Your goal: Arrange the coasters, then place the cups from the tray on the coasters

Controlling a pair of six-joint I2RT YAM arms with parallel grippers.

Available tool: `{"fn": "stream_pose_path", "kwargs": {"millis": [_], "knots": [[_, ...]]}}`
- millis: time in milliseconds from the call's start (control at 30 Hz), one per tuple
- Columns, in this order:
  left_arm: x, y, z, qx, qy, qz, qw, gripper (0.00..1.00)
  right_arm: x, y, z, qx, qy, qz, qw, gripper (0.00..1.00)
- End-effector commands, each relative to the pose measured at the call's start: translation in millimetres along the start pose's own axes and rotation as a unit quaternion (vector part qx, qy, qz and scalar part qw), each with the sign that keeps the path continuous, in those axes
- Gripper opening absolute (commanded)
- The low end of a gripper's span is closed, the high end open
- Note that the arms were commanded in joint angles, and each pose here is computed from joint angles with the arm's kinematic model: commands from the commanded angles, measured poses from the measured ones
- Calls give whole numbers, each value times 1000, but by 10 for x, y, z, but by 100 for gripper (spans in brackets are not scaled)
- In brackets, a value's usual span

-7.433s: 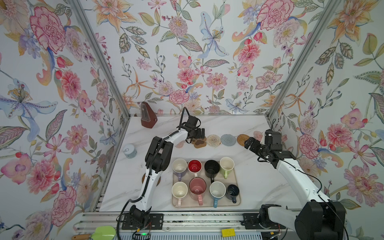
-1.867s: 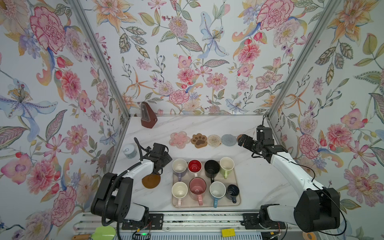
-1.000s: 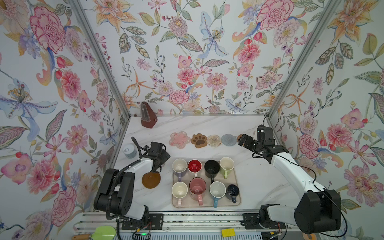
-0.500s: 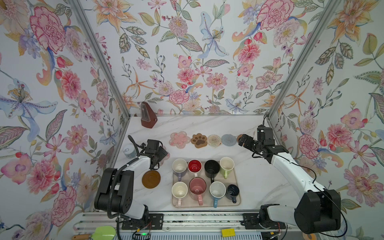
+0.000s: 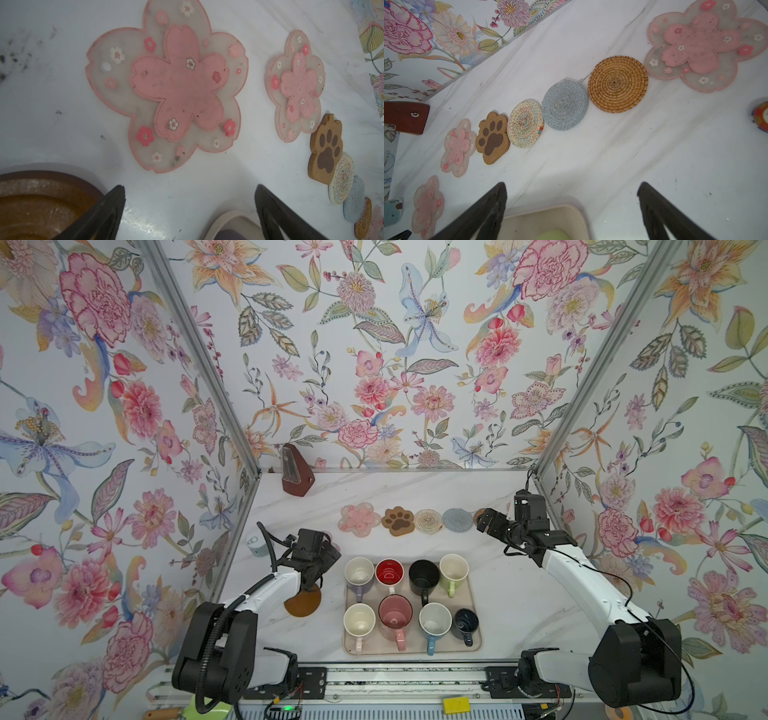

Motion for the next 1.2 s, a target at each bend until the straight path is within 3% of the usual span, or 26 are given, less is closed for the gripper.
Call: {"fn": "stream_pose_path", "kwargs": {"millis": [0, 500, 1167], "knots": [[38, -11, 56, -2, 10, -9, 1000, 99, 7, -1, 18, 3, 4, -3, 1000, 99], [33, -43, 268, -10, 15, -7, 1000, 99, -28, 6, -12, 3, -3, -4, 1000, 99], [-264, -52, 556, -26, 3, -12, 1000, 99, -51, 9, -47, 10, -4, -3, 1000, 99]]}}
Point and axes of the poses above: each gripper's point midway between its finger pads, its own z axis out along the fingers, its own y axis along the line the jaws close on, x = y × z, the point moved 10 cm from there along -z, back along the fingers, and after that the axes turned 1 degree about z, right-handed, at the moved point
